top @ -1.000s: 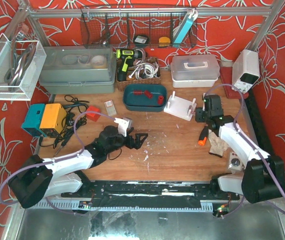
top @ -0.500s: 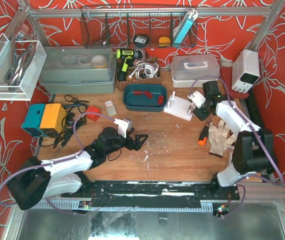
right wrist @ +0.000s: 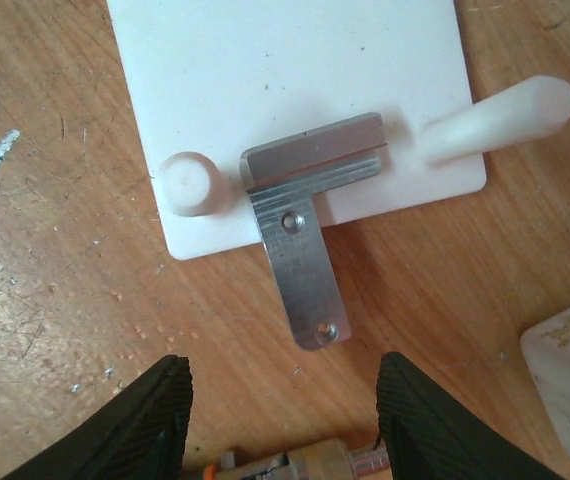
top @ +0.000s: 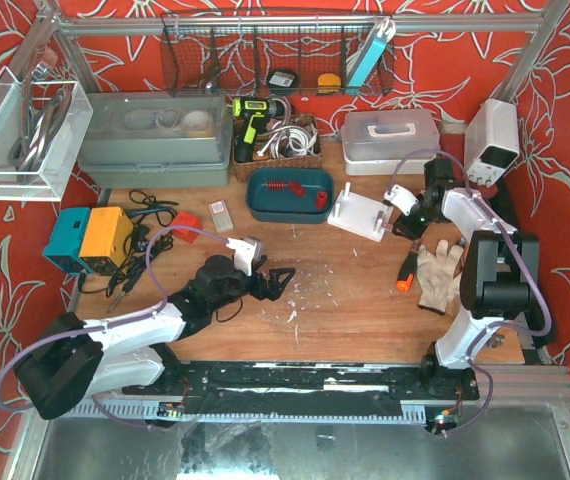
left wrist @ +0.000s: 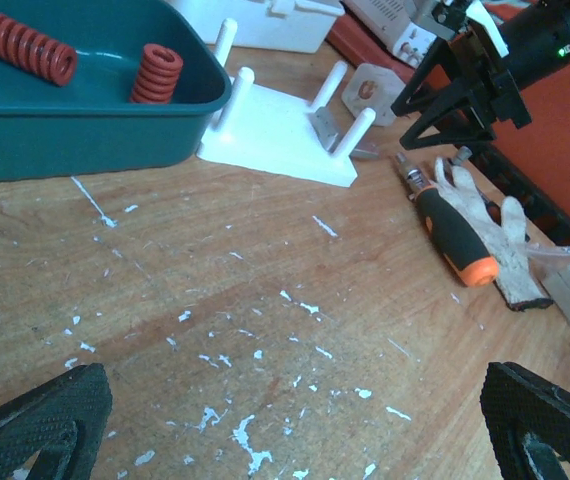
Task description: Install the large spring
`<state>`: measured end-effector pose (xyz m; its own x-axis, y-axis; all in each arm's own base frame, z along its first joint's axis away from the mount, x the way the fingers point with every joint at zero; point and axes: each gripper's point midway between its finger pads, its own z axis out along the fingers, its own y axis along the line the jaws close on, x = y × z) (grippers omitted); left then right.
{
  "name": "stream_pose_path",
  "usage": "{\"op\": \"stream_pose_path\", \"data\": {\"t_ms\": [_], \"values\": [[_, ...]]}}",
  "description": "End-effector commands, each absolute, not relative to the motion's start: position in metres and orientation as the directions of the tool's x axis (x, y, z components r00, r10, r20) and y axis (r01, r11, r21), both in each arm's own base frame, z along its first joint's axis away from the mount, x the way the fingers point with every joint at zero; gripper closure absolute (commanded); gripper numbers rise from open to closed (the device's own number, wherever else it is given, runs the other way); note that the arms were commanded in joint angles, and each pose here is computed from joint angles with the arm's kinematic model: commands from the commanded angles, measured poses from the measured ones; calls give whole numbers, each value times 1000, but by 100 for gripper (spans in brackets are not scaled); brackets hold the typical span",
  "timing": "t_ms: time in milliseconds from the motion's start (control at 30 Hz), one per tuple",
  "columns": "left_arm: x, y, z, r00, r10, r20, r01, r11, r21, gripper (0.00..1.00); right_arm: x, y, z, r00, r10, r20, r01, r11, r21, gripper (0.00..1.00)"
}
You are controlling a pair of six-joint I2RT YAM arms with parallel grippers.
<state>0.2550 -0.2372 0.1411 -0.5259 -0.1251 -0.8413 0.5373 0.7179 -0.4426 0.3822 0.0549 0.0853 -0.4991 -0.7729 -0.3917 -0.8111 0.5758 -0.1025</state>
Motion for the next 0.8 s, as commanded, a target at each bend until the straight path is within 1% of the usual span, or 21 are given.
{"op": "stream_pose_path", "data": {"t_ms": [0, 300, 767], "values": [[257, -239, 140, -513, -125, -849, 540, 722, -433, 0, 390, 60, 82, -444, -791, -420, -848, 522, -87, 46], [259, -238, 138, -512, -121, -850, 535, 729, -426, 0, 410, 56, 60, -437, -806, -399, -853, 513, -101, 54], [258, -237, 143, -504, -130, -854, 537, 727, -428, 0, 409, 59, 38, -445, -808, -387, -864, 501, -52, 56]]}}
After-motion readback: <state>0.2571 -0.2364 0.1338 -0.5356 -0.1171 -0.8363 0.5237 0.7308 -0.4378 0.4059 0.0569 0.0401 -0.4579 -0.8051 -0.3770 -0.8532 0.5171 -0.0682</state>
